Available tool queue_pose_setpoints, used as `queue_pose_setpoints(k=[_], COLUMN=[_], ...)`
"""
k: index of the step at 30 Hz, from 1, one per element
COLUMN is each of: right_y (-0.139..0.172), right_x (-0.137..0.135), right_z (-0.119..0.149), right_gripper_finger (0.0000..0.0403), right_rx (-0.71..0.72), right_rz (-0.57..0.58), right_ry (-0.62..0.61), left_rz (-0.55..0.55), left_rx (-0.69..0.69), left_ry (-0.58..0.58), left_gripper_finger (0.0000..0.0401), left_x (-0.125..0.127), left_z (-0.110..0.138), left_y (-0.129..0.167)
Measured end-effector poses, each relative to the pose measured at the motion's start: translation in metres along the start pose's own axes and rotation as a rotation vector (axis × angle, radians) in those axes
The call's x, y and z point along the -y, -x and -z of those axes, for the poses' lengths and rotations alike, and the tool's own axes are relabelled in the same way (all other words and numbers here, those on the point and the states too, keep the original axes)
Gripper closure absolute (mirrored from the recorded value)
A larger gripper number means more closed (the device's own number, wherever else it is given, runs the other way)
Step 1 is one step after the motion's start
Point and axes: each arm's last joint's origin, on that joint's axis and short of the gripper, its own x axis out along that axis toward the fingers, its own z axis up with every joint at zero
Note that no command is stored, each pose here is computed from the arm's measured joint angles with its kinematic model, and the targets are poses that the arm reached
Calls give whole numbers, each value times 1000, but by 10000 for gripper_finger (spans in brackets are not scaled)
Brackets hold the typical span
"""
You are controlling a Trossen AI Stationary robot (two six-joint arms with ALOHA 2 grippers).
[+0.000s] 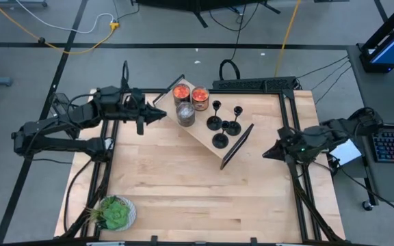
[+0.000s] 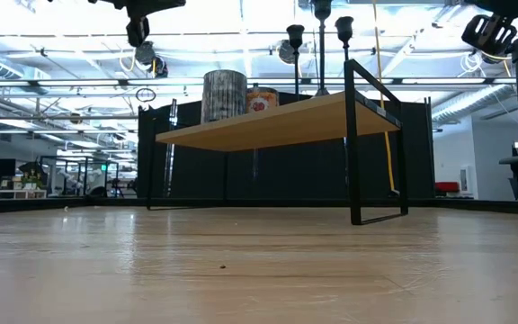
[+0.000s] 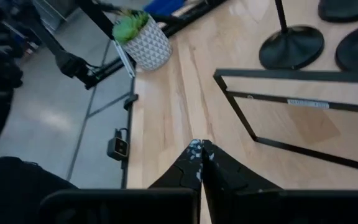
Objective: Pick & Place candle stick holders
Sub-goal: Return to Home Position
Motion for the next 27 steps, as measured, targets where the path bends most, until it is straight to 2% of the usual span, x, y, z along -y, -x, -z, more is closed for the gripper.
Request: queue_pose_setpoints(k=[5, 11, 17, 20, 23, 27], right_y=[6, 7, 3, -7, -13, -14], right_x=[0, -1, 0, 4, 11, 20], right_z=[0, 1, 1, 9, 19, 29], right_gripper_finger=[403, 403, 403, 403, 403, 403], right_rx=[3, -7, 30, 47, 43, 50], right_rz=[-41, -64, -90, -125, -139, -147], right_ry=[15, 60, 82, 93, 70, 37], left_rz=[2, 61, 177, 164, 153, 197], left_rx=[-1, -80, -118, -111, -79, -22], left_ry=[28, -101, -197, -227, -251, -234], left_gripper_finger=[361, 359, 359, 359, 359, 359], left_x=[0, 2, 19, 28, 30, 23], left_z=[0, 6, 14, 19, 33, 58], left_y=[0, 0, -3, -5, -8, -7])
